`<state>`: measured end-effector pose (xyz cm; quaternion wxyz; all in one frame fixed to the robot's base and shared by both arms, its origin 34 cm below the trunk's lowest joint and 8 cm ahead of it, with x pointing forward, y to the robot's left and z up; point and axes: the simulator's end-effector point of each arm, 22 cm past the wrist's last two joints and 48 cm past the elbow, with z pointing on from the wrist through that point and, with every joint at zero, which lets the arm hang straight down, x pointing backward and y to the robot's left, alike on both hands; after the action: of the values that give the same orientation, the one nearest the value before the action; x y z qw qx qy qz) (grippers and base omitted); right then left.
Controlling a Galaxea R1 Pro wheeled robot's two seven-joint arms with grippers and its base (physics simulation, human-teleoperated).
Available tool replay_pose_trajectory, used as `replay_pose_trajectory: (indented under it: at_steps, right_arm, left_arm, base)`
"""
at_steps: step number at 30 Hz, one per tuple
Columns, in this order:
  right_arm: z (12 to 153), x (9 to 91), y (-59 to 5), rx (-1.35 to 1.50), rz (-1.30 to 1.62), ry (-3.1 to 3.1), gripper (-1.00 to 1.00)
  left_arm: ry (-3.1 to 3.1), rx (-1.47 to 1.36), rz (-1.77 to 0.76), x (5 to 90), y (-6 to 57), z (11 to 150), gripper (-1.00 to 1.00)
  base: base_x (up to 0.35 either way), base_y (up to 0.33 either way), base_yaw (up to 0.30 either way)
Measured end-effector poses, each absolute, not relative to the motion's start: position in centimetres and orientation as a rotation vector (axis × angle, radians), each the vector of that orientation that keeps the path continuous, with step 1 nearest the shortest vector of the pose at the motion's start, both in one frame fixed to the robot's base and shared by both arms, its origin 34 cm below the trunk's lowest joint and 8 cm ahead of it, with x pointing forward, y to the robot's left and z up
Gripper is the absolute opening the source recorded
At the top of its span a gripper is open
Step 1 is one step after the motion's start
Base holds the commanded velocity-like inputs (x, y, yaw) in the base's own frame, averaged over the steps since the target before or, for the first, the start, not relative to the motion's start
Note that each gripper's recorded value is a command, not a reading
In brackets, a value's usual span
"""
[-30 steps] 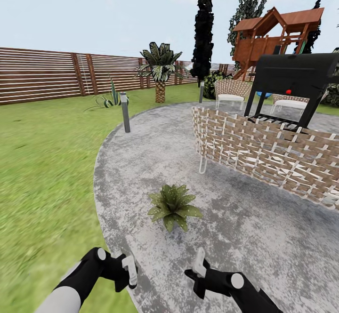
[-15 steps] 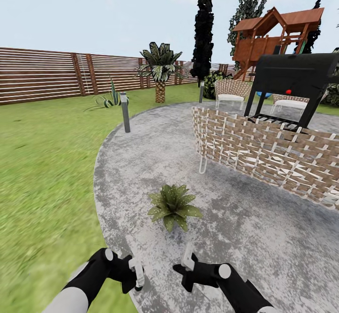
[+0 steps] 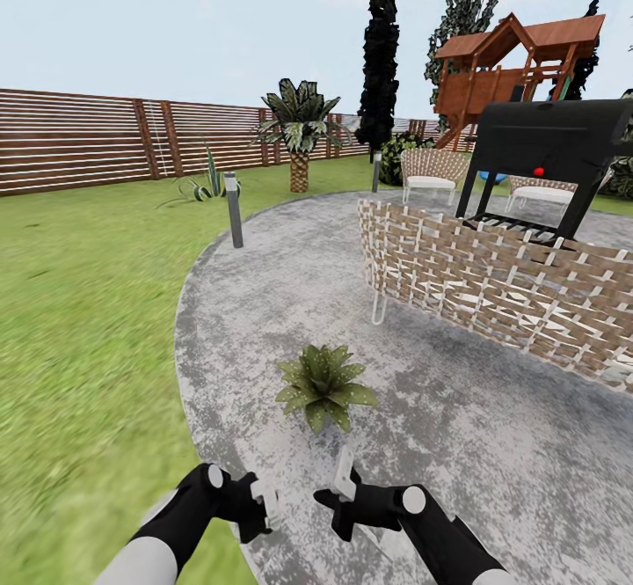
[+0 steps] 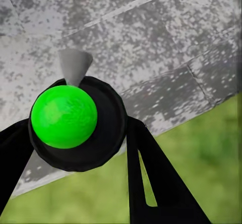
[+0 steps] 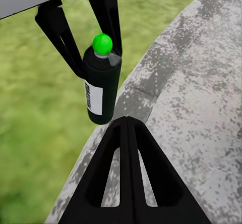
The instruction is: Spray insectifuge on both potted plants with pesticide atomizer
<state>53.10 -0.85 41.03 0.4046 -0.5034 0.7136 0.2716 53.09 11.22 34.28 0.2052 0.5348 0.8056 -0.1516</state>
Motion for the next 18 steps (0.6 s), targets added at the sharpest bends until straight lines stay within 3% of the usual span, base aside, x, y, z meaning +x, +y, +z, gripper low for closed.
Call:
replay_pose_trajectory:
  at_steps: [18]
  right_arm:
    - [40.9,53.0,-0.9,-1.275,0.685,1.803,-1.0]
  left_arm:
    - [2.14,1.589,-0.503,51.6,7.3,34.6,-1.0]
  base:
    - [0.0,0.0,0.0]
